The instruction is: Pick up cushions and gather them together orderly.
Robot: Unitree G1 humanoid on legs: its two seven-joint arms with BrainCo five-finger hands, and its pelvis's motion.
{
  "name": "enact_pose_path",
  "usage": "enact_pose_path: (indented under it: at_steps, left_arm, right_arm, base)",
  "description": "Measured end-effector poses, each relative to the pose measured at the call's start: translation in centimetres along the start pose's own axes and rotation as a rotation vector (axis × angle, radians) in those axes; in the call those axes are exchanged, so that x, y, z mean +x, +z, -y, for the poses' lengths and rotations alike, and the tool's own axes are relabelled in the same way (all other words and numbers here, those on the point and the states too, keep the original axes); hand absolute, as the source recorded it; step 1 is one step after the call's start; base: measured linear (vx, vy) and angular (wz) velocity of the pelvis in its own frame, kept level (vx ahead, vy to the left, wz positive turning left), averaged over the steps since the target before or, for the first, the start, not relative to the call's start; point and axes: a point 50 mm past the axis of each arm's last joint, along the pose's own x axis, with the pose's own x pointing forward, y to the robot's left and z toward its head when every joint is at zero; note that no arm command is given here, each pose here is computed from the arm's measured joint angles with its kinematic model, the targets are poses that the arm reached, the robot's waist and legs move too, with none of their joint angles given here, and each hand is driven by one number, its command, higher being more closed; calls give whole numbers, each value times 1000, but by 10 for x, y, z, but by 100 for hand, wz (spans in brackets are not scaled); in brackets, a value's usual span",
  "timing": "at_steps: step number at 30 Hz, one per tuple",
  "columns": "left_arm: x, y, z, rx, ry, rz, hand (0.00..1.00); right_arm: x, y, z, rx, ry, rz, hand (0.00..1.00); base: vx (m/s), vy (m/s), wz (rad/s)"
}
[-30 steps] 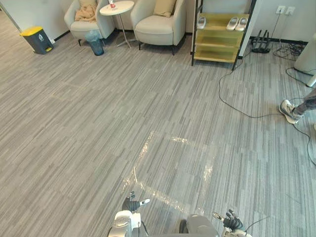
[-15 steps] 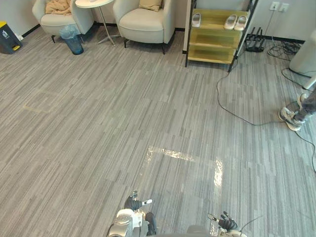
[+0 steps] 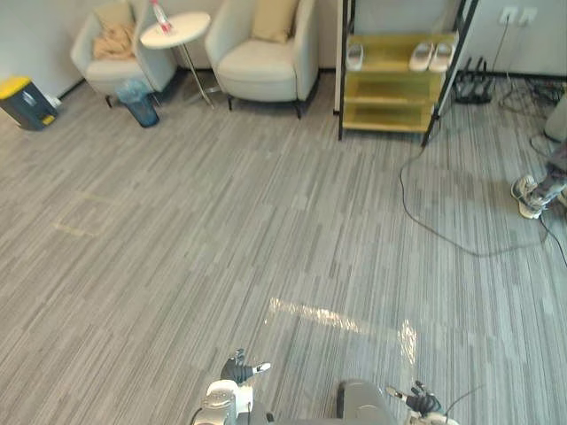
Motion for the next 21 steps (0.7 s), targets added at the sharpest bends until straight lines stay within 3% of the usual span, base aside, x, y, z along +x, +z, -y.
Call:
enact_pose_path:
  at_steps: [8, 15, 21]
  left_arm:
    - [1, 2, 5, 7, -15, 2, 0]
    - [1, 0, -1, 76, -20, -9, 0]
    - [-2, -10, -5, 126, -28, -40, 0]
  right_arm:
    - [0, -4, 0, 49, -18, -18, 0]
    - [-3, -18, -8, 84, -9, -64, 0]
    - [0, -17, -6, 97, -20, -80, 0]
  base:
    - [246, 142, -57]
    - [256, 145, -4]
    - [118, -19, 0]
